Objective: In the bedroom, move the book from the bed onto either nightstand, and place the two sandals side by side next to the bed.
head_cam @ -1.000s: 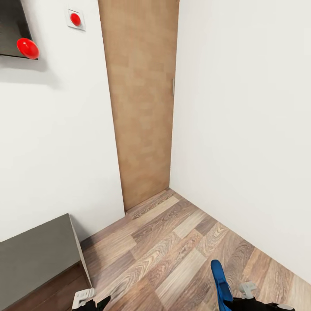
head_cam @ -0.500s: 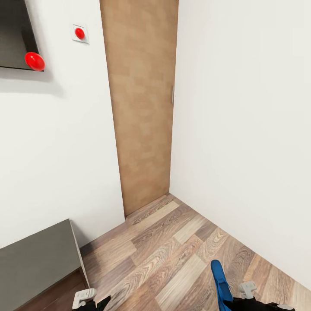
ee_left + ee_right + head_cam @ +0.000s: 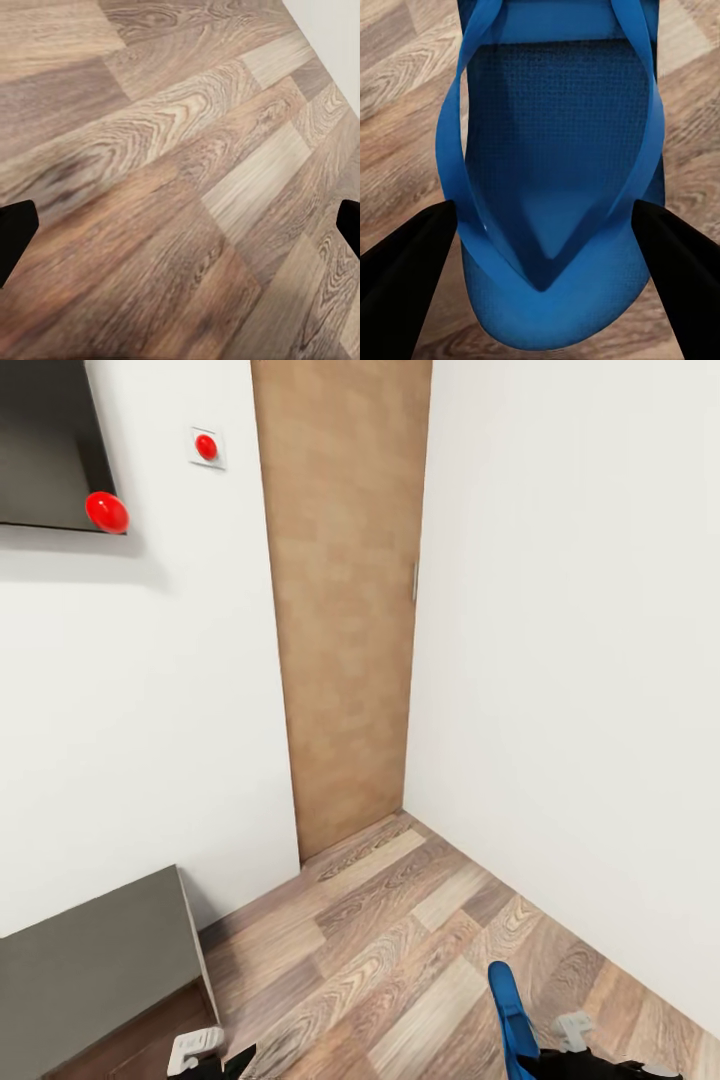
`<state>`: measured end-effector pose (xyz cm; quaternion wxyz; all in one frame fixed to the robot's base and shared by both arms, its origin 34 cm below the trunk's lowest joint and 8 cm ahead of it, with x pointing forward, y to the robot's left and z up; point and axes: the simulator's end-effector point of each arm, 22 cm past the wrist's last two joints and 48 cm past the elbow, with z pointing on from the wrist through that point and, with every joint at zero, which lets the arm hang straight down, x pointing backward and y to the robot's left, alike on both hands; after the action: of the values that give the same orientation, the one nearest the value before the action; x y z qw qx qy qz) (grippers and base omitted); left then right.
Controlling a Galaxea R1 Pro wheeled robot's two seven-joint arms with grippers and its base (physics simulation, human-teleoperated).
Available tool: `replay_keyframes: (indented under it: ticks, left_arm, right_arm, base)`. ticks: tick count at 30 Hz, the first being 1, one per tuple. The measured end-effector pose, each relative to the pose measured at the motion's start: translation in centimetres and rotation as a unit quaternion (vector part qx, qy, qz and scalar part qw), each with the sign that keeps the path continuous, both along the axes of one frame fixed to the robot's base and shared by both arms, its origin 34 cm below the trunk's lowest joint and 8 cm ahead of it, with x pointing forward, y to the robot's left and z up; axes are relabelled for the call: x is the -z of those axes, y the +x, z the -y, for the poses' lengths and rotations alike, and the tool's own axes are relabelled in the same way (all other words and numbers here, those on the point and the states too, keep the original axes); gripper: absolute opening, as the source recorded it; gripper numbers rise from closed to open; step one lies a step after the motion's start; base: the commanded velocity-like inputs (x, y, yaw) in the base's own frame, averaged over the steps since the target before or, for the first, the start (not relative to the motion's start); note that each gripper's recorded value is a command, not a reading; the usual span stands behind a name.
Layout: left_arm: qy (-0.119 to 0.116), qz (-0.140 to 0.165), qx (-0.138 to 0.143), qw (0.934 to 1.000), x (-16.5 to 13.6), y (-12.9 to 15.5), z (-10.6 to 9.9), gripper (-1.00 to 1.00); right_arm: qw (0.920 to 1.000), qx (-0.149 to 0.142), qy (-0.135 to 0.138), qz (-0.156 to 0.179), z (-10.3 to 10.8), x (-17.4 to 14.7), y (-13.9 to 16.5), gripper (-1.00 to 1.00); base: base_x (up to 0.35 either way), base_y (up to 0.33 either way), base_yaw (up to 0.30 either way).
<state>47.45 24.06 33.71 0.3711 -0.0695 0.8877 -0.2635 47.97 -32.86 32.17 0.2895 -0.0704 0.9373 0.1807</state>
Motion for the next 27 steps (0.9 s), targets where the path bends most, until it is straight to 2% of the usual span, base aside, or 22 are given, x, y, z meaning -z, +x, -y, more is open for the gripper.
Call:
replay_keyframes:
  ticks: [10, 27]
  left_arm:
    - [0.002, 0.003, 0.0, 1.0, -0.1, 0.1, 0.0, 1.0]
    - [0.002, 0.002, 0.0, 1.0, -3.6, 0.9, 0.0, 1.0]
  right_arm:
    - [1.0, -0.002, 0.002, -0.001, -0.1, 0.0, 0.0, -1.0]
    - [1.0, -0.002, 0.003, -0.001, -0.2, -3.6, 0.8, -1.0]
  base:
    - [0.0, 0.0, 0.276]
    - [0.0, 0.0, 0.288]
